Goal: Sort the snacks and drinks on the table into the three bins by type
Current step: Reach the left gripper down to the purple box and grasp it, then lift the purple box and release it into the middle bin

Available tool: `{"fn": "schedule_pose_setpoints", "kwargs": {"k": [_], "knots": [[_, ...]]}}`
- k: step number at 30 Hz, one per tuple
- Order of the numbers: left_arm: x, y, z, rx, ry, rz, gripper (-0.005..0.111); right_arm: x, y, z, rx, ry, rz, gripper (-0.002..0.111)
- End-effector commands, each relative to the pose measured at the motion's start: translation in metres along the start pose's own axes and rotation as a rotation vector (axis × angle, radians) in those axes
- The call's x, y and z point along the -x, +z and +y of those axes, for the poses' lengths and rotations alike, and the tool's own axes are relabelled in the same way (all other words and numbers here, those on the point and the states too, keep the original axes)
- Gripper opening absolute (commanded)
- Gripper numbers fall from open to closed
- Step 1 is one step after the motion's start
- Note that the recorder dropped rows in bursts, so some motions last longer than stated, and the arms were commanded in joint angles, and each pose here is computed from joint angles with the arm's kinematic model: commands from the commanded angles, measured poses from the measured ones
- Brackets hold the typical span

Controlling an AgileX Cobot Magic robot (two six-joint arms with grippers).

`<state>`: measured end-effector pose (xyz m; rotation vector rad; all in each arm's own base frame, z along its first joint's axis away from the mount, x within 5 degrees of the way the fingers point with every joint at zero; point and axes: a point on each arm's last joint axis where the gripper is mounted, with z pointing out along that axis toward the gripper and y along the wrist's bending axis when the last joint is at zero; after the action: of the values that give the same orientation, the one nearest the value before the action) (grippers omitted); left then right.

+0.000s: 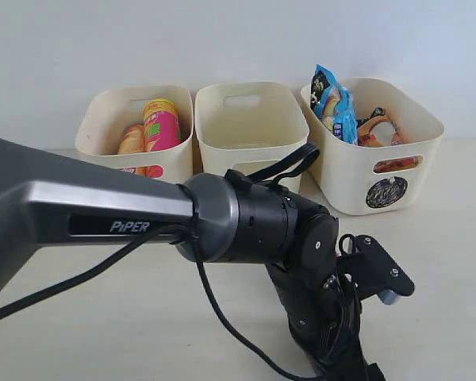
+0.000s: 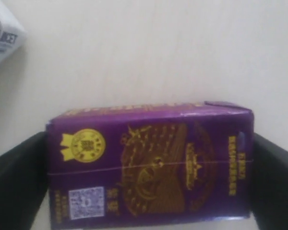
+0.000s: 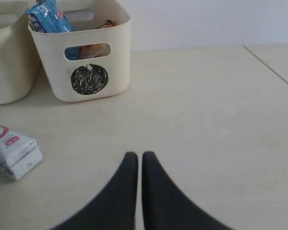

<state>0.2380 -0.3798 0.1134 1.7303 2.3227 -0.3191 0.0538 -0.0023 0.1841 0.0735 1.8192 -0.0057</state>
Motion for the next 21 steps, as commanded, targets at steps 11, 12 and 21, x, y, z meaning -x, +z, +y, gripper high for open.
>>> {"fn": "schedule_pose_setpoints", "kwargs": {"k": [11,12,21], "knots": [[0.001,-0.042,-0.010,-0.038,0.056,0.033,0.004,-0.001,0.000,0.000,-0.003,-0.001,-0.005,0.000],[0.003,-0.054,-0.010,-0.025,0.065,0.012,0.004,-0.001,0.000,0.000,-0.003,-0.001,-0.005,0.000],[0.012,-0.142,0.001,0.172,0.159,-0.169,0.004,-0.001,0.000,0.000,-0.003,-0.001,-0.005,0.000]]}}
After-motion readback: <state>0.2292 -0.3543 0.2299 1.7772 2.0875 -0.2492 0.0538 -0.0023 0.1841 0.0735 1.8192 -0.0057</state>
